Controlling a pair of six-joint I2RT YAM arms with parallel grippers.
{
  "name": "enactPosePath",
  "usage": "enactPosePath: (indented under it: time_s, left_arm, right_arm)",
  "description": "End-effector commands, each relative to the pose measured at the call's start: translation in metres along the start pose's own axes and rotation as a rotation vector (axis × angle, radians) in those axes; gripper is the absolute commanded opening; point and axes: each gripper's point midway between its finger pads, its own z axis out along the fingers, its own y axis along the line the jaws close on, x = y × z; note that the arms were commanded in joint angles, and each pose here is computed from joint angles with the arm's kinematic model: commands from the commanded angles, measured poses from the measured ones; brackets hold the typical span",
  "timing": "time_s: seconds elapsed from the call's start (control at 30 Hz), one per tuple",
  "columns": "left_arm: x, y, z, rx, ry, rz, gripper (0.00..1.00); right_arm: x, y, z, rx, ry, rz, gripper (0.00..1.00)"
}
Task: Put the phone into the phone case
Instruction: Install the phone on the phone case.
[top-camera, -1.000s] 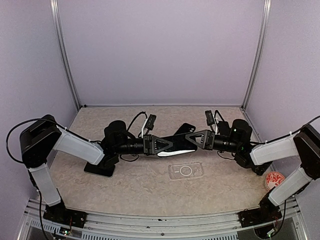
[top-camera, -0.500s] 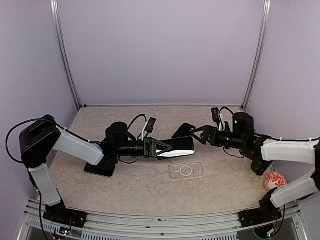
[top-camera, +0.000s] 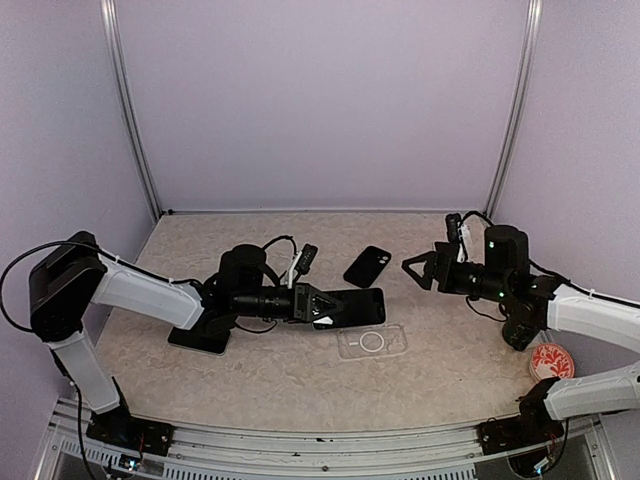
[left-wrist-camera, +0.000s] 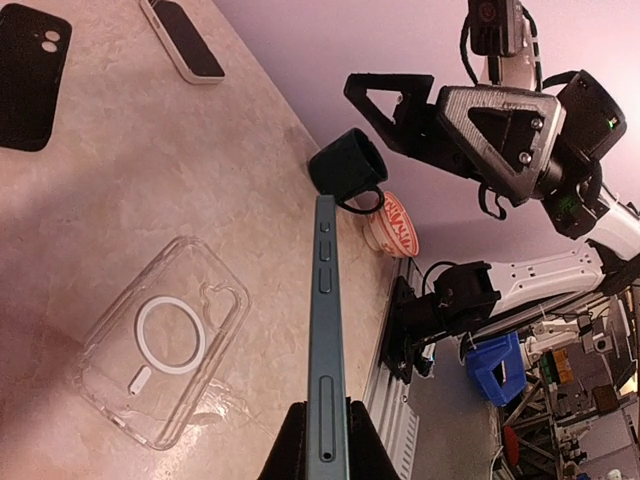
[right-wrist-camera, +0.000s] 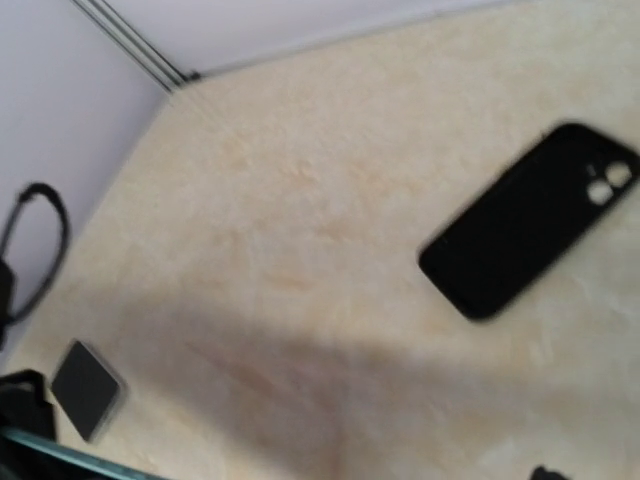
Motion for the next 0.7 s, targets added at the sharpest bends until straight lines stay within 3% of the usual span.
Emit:
enactPosePath:
  time_s: [0.0,0.13,0.67]
  left_arm:
    - [-0.013,-0.027,0.002,-0.005,0.000,0.035,0.00]
    - [-0.011,-0.025,0.001,-0.025,0.022,-0.021,0.00]
    - [0.002,-0.001,0.031,-0.021,0.111,-0.186,0.00]
  right_arm:
    - [0.026,-0.018,0.006,0.063,0.119,0.012,0.91]
    - [0.044,-0.023,0.011,0.056,0.183,0.016,0.96]
    - [0.082,-0.033,0.016,0.011,0.244,0.048,0.96]
